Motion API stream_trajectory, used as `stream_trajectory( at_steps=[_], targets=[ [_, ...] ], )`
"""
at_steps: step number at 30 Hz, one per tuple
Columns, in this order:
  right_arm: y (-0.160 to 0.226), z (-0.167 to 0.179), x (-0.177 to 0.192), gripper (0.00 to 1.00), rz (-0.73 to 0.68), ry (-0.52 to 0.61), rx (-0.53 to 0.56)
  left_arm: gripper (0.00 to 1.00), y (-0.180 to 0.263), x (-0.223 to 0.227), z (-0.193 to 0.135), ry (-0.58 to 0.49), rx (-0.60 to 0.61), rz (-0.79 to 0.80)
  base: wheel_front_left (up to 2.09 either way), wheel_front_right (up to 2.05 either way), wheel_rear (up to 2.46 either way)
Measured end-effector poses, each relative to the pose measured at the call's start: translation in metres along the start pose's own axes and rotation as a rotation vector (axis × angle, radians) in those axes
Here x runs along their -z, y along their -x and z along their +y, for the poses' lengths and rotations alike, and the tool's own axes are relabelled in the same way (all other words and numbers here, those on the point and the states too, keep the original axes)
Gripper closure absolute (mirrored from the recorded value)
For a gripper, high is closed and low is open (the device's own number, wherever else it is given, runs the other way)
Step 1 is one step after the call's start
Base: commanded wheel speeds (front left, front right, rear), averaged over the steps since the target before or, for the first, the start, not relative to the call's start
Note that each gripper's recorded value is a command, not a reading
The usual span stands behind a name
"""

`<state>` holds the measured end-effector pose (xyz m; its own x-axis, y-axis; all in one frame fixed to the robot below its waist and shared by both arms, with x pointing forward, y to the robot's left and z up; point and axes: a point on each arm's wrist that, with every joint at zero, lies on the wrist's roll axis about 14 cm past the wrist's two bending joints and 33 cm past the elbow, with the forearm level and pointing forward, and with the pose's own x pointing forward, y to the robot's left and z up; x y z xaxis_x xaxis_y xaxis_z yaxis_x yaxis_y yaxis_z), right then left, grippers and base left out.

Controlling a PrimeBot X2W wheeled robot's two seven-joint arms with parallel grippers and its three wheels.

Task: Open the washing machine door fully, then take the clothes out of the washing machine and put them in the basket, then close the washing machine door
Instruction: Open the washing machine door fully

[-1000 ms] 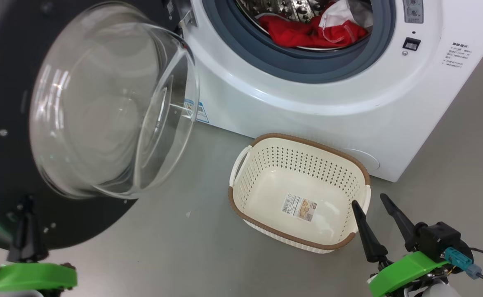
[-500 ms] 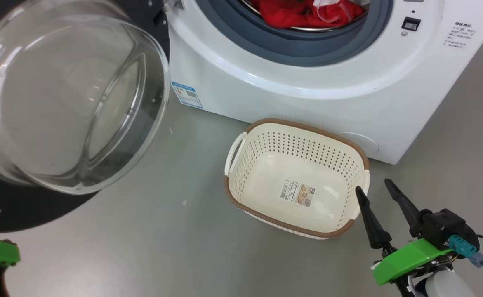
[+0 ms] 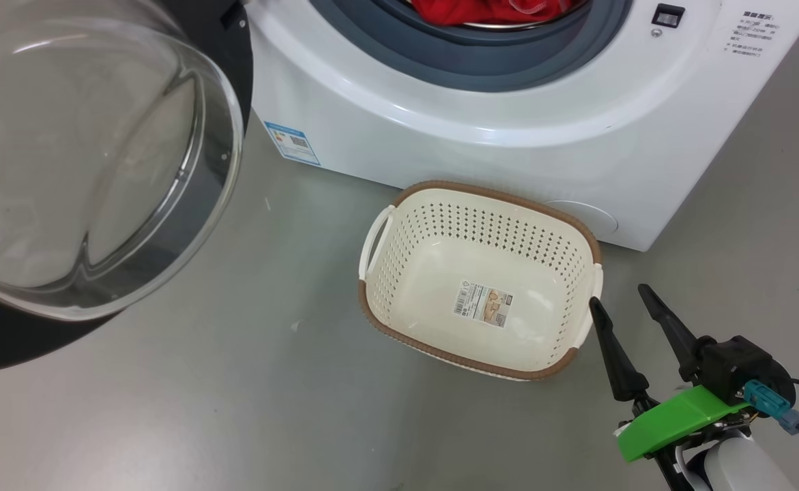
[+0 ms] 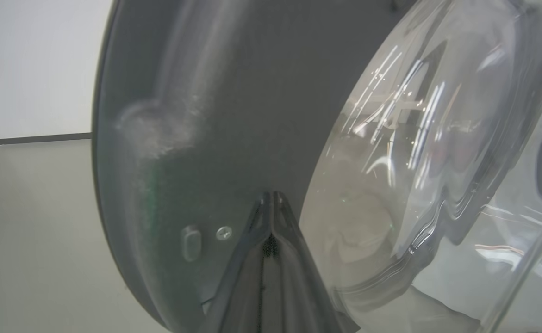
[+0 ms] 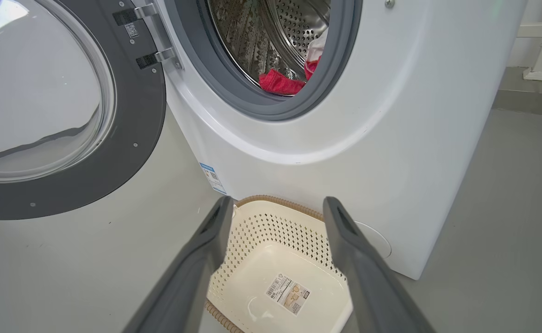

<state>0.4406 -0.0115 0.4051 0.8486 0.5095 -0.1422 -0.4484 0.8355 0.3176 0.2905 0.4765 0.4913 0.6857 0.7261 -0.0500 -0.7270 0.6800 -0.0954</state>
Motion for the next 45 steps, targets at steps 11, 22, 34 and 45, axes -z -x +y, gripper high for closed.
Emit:
stream_trajectory(
  at_steps=[11,22,34,45],
  targets=[
    [0.003,-0.004,-0.004,0.00,-0.010,0.003,0.013,1.00,-0.008,-0.002,0.006,-0.023,-0.015,0.009,0.00,0.00,0.00],
    [0.010,0.000,-0.021,0.00,-0.051,0.018,0.019,1.00,0.001,-0.003,-0.006,-0.007,0.042,0.002,0.00,0.00,0.00],
    [0.031,0.006,-0.034,0.00,-0.082,0.023,0.033,0.24,0.053,0.021,-0.029,0.049,0.149,0.023,0.00,0.00,0.00],
    [0.059,-0.013,-0.048,0.00,-0.130,0.017,0.117,0.00,0.086,0.028,-0.084,0.076,0.348,0.032,0.00,0.00,0.00]
  ],
)
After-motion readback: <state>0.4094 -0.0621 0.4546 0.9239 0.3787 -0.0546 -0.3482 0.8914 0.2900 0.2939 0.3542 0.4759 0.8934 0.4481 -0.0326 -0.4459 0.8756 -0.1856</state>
